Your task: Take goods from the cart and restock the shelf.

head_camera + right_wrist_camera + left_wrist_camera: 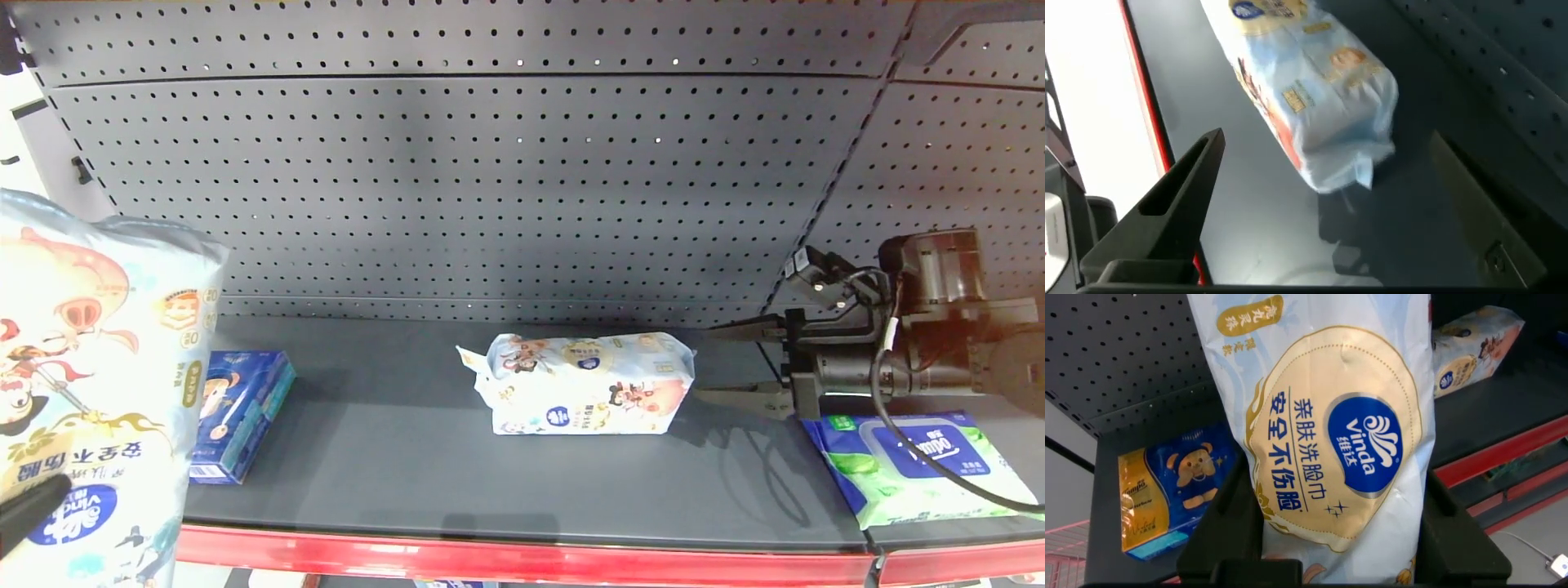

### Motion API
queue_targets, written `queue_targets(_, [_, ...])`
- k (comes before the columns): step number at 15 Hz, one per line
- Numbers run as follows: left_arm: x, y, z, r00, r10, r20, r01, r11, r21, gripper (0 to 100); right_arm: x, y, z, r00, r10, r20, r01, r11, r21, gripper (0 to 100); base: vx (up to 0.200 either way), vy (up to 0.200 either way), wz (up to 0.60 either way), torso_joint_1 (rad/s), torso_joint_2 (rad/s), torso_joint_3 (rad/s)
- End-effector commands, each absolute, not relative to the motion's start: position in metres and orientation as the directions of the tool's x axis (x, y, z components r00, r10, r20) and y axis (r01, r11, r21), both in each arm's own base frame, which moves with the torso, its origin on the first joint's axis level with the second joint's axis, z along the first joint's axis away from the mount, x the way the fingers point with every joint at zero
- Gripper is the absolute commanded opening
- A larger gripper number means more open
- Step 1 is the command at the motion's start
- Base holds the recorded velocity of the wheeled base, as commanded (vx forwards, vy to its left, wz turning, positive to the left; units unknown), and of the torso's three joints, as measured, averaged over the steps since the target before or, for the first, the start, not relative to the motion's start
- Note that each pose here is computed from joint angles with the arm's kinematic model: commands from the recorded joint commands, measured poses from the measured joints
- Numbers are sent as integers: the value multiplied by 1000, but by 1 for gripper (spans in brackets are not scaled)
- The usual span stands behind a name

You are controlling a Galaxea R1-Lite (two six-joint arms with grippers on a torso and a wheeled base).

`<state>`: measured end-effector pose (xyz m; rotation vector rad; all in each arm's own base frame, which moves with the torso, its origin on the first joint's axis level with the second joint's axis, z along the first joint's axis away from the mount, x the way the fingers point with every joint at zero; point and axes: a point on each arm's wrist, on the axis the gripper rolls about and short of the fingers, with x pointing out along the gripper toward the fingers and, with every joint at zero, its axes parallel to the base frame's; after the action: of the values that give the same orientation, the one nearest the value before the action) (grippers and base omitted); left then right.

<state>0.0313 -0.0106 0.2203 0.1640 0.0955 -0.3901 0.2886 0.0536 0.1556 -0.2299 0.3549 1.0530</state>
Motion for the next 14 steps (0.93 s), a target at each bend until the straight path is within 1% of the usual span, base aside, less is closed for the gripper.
queue_targets(1, [32,-11,221,920,-371,-125,387,912,140,0,296,60,149,423,812,-401,-887,462,-1,100,0,0,0,0,0,0])
queue_targets(4, [34,-11,221,920,-369,-133,386,912,140,0,313,64,141,414,813,-409,-896,443,-26,100,0,0,0,0,0,0])
queue_targets(9, [34,-11,220,919,-369,-136,387,912,139,0,323,82,128,369,823,-431,-914,405,-9,100,0,0,0,0,0,0])
queue_targets(14, [35,-11,220,919,-369,-140,387,911,138,0,330,97,125,349,827,-440,-924,382,-16,100,0,0,0,0,0,0])
